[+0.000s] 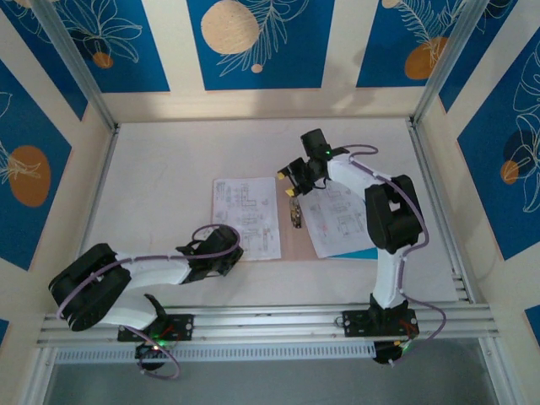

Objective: Put the files into the folder

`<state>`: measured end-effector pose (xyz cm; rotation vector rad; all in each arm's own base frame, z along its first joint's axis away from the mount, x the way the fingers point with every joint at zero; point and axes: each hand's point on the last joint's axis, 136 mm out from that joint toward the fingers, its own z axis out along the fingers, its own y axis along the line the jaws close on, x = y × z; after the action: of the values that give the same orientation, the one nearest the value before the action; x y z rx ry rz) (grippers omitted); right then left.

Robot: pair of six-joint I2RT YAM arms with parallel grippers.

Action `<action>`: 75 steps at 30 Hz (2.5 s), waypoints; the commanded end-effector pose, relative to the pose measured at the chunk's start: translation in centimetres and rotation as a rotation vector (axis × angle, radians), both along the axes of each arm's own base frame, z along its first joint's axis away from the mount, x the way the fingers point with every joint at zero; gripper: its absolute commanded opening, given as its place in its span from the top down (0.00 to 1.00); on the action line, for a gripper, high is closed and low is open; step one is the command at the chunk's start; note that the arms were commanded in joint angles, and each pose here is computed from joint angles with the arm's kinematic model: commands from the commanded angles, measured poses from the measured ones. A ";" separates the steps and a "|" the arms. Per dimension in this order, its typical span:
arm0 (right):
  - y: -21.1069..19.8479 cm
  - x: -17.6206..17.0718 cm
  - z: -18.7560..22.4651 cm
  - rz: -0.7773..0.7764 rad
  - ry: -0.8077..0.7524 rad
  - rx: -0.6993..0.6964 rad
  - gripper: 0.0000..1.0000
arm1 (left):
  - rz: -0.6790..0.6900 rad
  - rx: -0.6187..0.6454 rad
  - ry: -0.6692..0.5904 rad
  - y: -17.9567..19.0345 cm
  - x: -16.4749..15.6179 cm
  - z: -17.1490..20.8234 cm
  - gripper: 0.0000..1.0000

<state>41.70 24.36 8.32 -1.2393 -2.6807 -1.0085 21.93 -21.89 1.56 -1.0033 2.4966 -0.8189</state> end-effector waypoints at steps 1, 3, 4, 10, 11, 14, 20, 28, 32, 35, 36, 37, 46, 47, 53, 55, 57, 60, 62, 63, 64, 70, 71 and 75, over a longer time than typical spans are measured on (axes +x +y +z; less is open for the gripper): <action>-0.4 0.2 -0.4 0.001 0.050 0.017 0.53 | 0.028 0.202 0.154 4.8 -3.3 -3.8 1.00; -0.4 0.9 0.5 0.020 0.016 0.014 0.52 | 0.030 0.204 0.154 4.9 -3.3 -3.8 1.00; -0.3 1.3 1.1 0.039 -0.006 0.013 0.52 | 0.030 0.203 0.153 4.9 -3.2 -3.8 1.00; -1.4 0.9 5.2 0.118 -0.132 -0.004 0.53 | 0.037 0.190 0.145 4.7 -2.9 -3.8 1.00; -2.3 0.3 5.6 0.118 -0.143 -0.030 0.52 | 0.041 0.186 0.142 4.7 -2.8 -3.8 1.00; -6.3 -2.8 4.8 0.088 -0.108 -0.112 0.56 | 0.051 0.172 0.135 4.7 -2.4 -3.7 1.00; -16.8 -9.1 0.1 -0.059 0.031 -0.208 0.66 | 0.029 0.159 0.099 4.8 -1.0 -2.3 1.00; -24.7 -9.7 -3.1 -0.154 0.122 -0.245 0.79 | -0.166 0.151 -0.032 -0.5 1.6 3.3 0.66; -26.9 -9.4 -4.7 -0.174 0.204 -0.276 0.87 | -0.284 0.120 -0.073 -5.0 1.8 4.6 0.63; -28.2 -9.8 -5.9 -0.187 0.264 -0.309 0.90 | -0.365 0.067 -0.081 -8.8 1.8 4.4 0.65; -28.4 -9.9 -6.2 -0.191 0.276 -0.309 0.90 | -0.390 0.057 -0.079 -9.9 1.8 4.2 0.67; -28.5 -10.0 -6.5 -0.192 0.286 -0.308 0.90 | -0.406 0.055 -0.070 -10.7 1.7 3.8 0.67; -25.2 -9.8 -8.1 -0.143 0.328 -0.256 0.92 | -0.437 0.096 -0.019 -12.0 1.9 0.0 0.75; -24.9 -9.9 -8.2 -0.147 0.332 -0.245 0.92 | -0.437 0.097 -0.019 -12.0 1.9 -0.2 0.76; -23.5 -9.3 -8.0 -0.197 0.309 -0.176 0.94 | -0.440 0.097 -0.012 -12.0 1.8 -0.9 0.78; -22.9 -8.7 -7.8 -0.195 0.287 -0.158 0.94 | -0.439 0.104 -0.017 -11.8 1.8 -0.7 0.78; -22.2 -7.9 -7.6 -0.180 0.273 -0.133 0.94 | -0.438 0.114 -0.022 -11.6 1.9 -0.4 0.78; -21.0 -6.7 -7.3 -0.159 0.238 -0.074 0.93 | -0.442 0.131 -0.029 -11.3 1.9 0.0 0.78; -20.3 -6.1 -6.8 -0.149 0.218 -0.037 0.94 | -0.446 0.142 -0.030 -11.2 1.9 0.2 0.78; -20.2 -5.9 -6.3 -0.147 0.201 -0.026 0.94 | -0.448 0.147 -0.033 -11.2 2.0 0.3 0.78; -20.3 -5.6 -5.6 -0.151 0.175 -0.025 0.93 | -0.449 0.150 -0.032 -11.2 2.0 0.2 0.79; -21.9 -4.8 -1.3 -0.174 0.046 -0.034 0.88 | -0.442 0.192 -0.019 -10.2 1.8 -0.1 0.80; -22.2 -4.8 -1.0 -0.175 0.041 -0.041 0.88 | -0.440 0.195 -0.022 -10.1 1.8 -0.1 0.80; -24.1 -5.7 -1.6 -0.196 0.072 -0.103 0.88 | -0.431 0.217 -0.016 -9.4 1.7 -0.2 0.80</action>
<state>37.05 1.06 6.75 -1.5485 -2.6384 -0.8898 24.46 -33.47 2.38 -0.3957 2.7165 -0.7825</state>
